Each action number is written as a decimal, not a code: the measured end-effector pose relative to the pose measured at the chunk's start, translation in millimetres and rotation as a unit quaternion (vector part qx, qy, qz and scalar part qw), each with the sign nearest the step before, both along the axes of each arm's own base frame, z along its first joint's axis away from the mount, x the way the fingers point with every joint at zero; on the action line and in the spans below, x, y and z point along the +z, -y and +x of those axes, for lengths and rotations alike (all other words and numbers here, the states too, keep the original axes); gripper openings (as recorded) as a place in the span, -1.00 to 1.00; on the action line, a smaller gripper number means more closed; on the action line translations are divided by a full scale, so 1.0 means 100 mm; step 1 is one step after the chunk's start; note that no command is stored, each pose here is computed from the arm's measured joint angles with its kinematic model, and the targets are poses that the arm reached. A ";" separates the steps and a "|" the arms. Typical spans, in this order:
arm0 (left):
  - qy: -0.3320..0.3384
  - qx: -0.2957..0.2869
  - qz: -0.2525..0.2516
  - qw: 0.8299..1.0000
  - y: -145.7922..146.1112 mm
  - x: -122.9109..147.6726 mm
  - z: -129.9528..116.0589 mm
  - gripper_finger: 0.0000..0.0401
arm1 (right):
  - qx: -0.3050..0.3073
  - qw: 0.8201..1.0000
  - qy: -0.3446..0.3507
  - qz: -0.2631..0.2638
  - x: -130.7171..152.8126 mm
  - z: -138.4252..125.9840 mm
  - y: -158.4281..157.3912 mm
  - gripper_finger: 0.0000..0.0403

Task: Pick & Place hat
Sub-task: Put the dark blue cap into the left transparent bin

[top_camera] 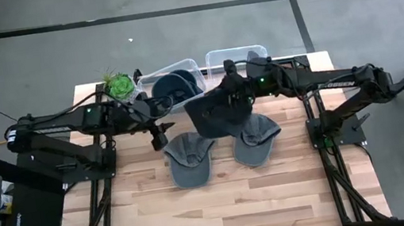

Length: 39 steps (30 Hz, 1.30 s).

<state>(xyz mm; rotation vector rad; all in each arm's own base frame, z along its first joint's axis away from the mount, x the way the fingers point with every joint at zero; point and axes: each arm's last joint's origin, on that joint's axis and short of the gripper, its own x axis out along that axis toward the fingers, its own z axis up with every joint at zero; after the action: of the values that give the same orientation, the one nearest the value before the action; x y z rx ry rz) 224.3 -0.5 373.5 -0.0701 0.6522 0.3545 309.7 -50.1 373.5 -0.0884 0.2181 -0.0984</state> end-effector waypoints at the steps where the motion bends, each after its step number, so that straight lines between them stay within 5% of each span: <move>1: -0.002 0.005 0.004 1.000 0.00 0.00 0.00 -0.12 | 0.001 1.000 0.012 -0.001 0.02 0.00 0.02 -0.90; 12: 0.025 0.086 0.037 0.995 -0.05 0.02 0.01 -0.12 | -0.044 0.991 0.121 -0.025 0.22 -0.01 0.31 -0.90; 25: 0.202 0.135 0.039 0.969 -0.06 0.29 0.22 -0.12 | -0.086 0.959 0.260 -0.068 0.50 -0.14 0.55 -0.90; 39: 0.341 0.139 0.010 0.930 -0.05 0.45 0.47 -0.12 | -0.060 0.932 0.337 -0.118 0.76 -0.38 0.55 -0.90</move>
<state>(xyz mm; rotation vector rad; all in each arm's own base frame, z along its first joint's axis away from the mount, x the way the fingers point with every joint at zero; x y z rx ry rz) 271.3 4.4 418.7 -0.2557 -0.0559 0.5725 272.2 -105.0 449.7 -0.2743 -0.4805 -0.2710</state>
